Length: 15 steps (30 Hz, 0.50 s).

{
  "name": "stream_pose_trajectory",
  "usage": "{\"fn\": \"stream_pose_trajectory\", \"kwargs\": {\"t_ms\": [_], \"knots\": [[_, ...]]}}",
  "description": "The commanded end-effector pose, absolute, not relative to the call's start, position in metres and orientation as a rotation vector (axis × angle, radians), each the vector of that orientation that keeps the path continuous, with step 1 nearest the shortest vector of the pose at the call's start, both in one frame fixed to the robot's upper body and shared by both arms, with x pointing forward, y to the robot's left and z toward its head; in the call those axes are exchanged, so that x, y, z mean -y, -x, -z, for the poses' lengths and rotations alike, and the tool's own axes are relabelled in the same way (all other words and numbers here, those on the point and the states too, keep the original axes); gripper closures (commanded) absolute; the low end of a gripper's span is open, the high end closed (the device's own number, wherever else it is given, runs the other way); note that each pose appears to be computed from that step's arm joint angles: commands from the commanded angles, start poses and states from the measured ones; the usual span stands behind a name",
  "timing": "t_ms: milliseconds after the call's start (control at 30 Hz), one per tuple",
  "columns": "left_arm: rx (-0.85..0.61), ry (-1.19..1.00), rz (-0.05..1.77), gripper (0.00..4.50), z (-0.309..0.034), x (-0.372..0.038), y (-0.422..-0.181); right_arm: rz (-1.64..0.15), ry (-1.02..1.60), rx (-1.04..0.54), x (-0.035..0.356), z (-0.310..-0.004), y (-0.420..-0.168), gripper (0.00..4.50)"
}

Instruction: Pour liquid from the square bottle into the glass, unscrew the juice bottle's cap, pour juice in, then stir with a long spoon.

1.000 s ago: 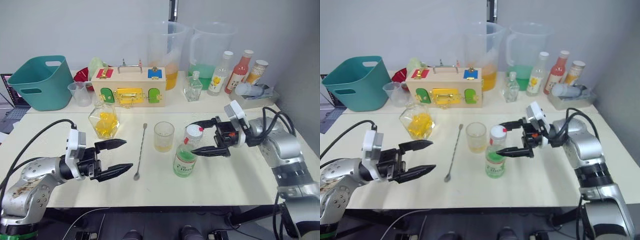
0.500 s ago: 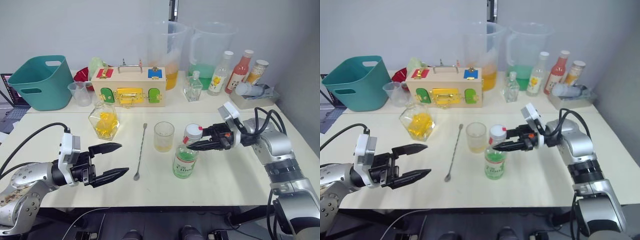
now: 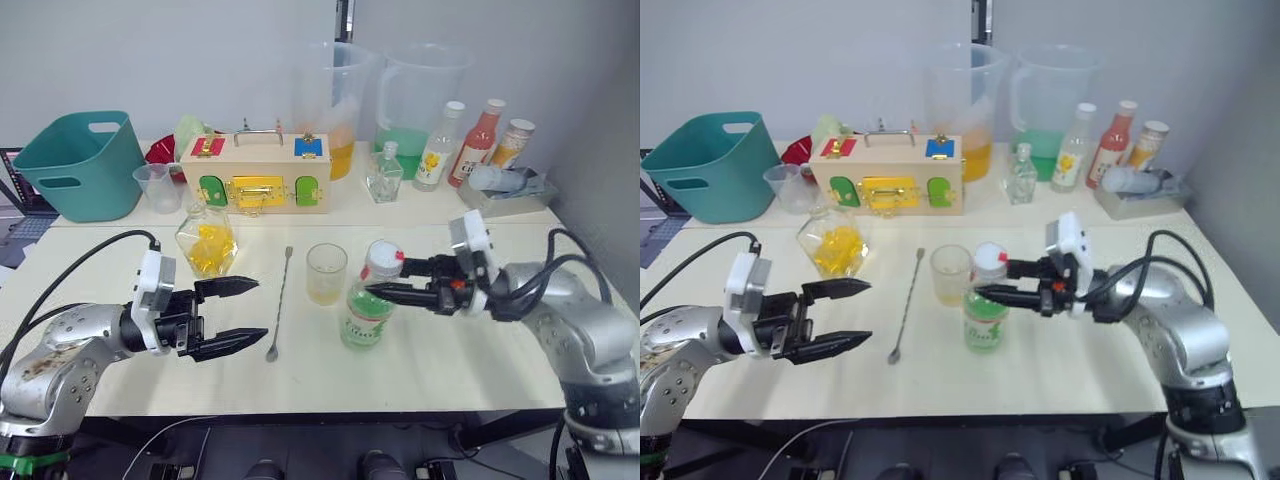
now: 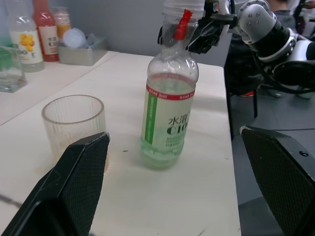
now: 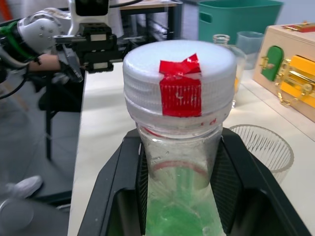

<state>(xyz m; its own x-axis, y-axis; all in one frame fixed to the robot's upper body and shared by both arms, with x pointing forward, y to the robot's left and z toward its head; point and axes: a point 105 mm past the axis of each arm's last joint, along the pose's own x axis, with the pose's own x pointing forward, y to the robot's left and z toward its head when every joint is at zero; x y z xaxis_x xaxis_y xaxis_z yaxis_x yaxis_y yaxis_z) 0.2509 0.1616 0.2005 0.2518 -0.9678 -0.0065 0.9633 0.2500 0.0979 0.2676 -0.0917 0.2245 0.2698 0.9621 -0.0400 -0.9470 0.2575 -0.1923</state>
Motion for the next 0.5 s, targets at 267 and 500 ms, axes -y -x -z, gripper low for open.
{"fn": "stream_pose_trajectory", "kwargs": {"t_ms": [267,500], "knots": [[0.056,-0.131,1.425,0.00,-0.206,-0.153,-0.263,-1.104,0.173,0.101,0.072,-0.218,-0.258,3.29],[0.070,-0.154,1.421,0.00,-0.207,-0.152,-0.266,-1.123,0.114,0.051,0.068,-0.207,-0.257,3.29]]}}
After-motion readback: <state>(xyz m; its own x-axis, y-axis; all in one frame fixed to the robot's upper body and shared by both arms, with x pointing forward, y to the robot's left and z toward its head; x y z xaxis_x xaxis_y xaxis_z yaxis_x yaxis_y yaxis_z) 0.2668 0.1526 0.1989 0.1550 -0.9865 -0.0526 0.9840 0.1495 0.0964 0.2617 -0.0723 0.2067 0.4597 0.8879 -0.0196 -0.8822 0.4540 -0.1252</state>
